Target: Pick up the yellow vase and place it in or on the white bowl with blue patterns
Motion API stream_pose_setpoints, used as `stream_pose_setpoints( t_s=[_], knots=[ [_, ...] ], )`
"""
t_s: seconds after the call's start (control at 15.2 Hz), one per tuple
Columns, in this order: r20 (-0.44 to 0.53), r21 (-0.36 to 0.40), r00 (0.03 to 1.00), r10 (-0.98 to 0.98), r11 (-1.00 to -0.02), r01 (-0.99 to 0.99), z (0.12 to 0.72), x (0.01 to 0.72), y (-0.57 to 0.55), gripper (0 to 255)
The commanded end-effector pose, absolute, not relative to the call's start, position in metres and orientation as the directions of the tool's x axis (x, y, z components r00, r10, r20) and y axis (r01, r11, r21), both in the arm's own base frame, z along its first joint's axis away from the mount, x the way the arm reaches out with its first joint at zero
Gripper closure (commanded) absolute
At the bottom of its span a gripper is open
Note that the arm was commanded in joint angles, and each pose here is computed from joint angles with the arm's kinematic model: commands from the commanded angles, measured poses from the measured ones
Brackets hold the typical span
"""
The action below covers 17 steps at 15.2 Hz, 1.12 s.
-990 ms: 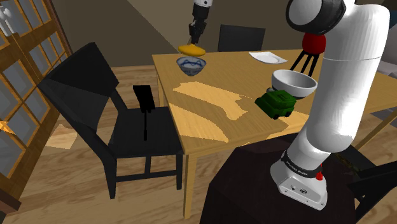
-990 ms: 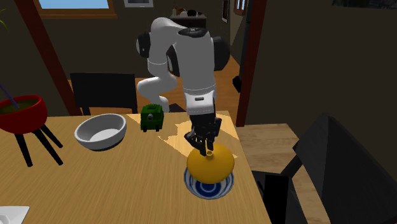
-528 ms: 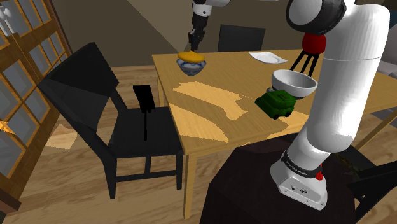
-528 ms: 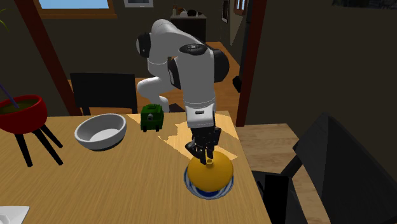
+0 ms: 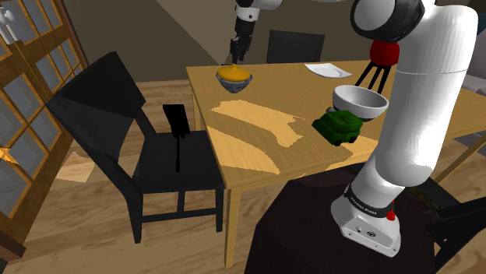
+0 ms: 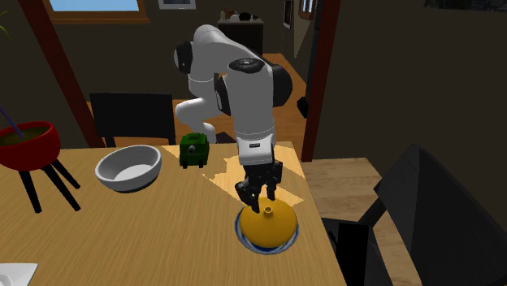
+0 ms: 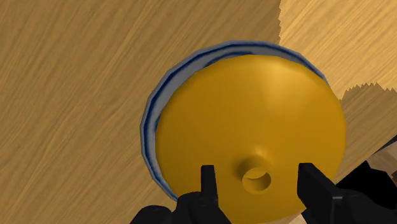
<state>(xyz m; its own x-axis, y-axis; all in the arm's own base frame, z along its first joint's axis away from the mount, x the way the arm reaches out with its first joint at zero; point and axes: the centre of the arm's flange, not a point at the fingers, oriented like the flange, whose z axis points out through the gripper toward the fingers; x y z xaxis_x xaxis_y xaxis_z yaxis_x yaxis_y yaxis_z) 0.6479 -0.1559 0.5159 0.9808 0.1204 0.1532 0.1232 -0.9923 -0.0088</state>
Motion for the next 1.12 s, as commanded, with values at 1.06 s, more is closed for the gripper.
stream_pose_setpoints(
  t_s=[1.06],
  knots=[
    [0.154,-0.009,0.981,0.12,-0.992,0.123,0.565,0.64,-0.157,0]
  ],
)
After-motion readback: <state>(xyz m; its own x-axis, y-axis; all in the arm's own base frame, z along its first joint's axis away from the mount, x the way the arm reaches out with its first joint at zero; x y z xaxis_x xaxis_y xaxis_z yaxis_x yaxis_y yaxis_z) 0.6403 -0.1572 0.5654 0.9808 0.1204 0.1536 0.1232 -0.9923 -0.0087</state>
